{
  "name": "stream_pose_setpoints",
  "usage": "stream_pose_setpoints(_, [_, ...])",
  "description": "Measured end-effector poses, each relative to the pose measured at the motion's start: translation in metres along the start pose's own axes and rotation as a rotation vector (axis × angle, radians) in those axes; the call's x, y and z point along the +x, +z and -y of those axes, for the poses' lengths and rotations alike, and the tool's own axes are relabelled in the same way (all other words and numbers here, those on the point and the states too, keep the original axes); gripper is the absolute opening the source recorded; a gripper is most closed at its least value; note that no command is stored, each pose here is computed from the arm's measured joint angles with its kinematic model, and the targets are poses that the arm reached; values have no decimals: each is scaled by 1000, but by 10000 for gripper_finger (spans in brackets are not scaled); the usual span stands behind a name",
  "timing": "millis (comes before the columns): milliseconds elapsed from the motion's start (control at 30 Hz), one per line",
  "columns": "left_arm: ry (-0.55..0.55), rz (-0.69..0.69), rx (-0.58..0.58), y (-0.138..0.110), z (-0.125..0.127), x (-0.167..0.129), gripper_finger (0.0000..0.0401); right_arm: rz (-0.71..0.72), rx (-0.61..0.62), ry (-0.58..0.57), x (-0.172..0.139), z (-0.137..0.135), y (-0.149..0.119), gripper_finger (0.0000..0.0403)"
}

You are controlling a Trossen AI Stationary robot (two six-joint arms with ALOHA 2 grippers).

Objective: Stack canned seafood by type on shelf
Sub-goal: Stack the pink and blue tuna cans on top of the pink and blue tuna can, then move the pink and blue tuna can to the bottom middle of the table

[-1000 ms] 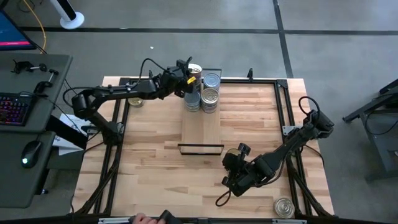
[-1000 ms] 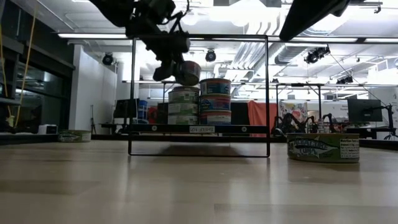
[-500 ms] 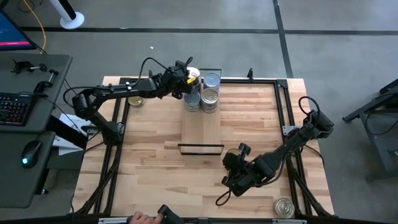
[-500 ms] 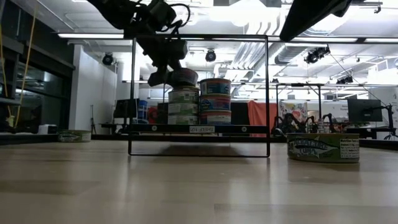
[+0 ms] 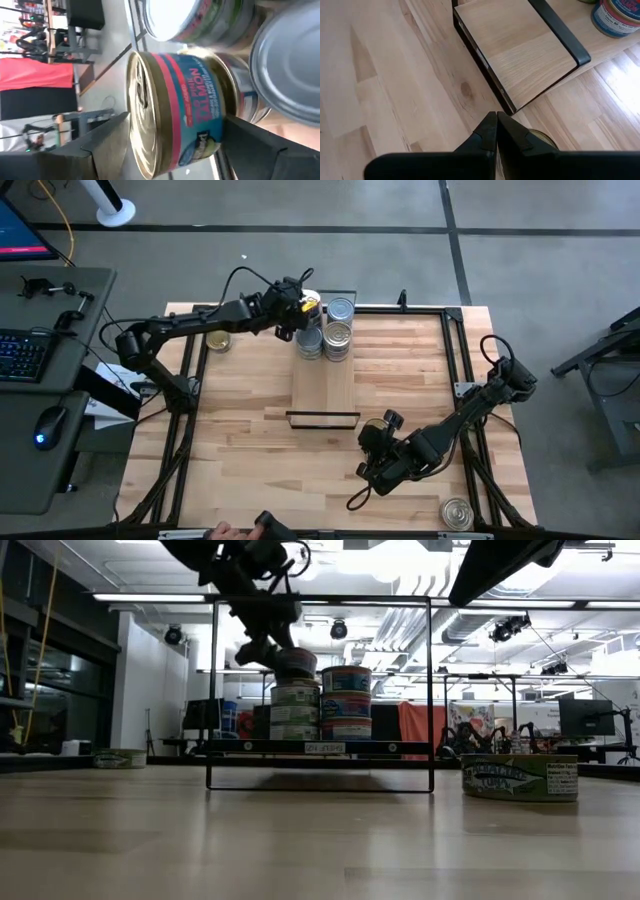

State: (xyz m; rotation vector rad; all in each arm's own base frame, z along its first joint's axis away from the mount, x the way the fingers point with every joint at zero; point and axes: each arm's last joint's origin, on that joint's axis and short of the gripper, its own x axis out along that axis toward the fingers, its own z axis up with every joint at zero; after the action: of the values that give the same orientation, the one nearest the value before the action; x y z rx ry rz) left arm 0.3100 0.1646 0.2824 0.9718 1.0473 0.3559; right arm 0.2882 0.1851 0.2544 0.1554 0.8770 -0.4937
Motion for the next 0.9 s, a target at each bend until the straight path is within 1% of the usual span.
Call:
stream_pose_setpoints(133, [-50, 31, -33, -1, -4, -2, 288, 0, 0, 0, 0, 0, 0, 0])
stream_pose_setpoints(333, [-81, 29, -51, -3, -2, -2, 289, 0, 2, 0, 0, 0, 0, 0])
stream_pose_setpoints(433, [-85, 25, -89, -4, -2, -3, 289, 0, 3, 1, 0, 0, 0, 0])
stream_pose_setpoints(567, [-93, 16, -137, -6, -4, -14, 289, 1, 0, 1, 0, 0, 0, 0])
stream_pose_setpoints(667, [-84, 20, -182, -7, -7, -31, 289, 0, 3, 6, 0, -1, 0, 0])
stream_pose_setpoints(733, [-56, 27, -234, -9, -12, -49, 289, -9, 10, 26, 0, -2, 0, 0])
stream_pose_setpoints(767, [-43, 35, -277, -10, -14, -59, 289, -15, 11, 38, -1, -3, 0, 0])
stream_pose_setpoints(833, [-30, 66, -404, -14, -19, -81, 289, -14, 6, 59, -2, -6, -1, 0])
stream_pose_setpoints(900, [-59, 111, -558, -19, -20, -105, 289, -14, -1, 65, -4, -7, -3, 0])
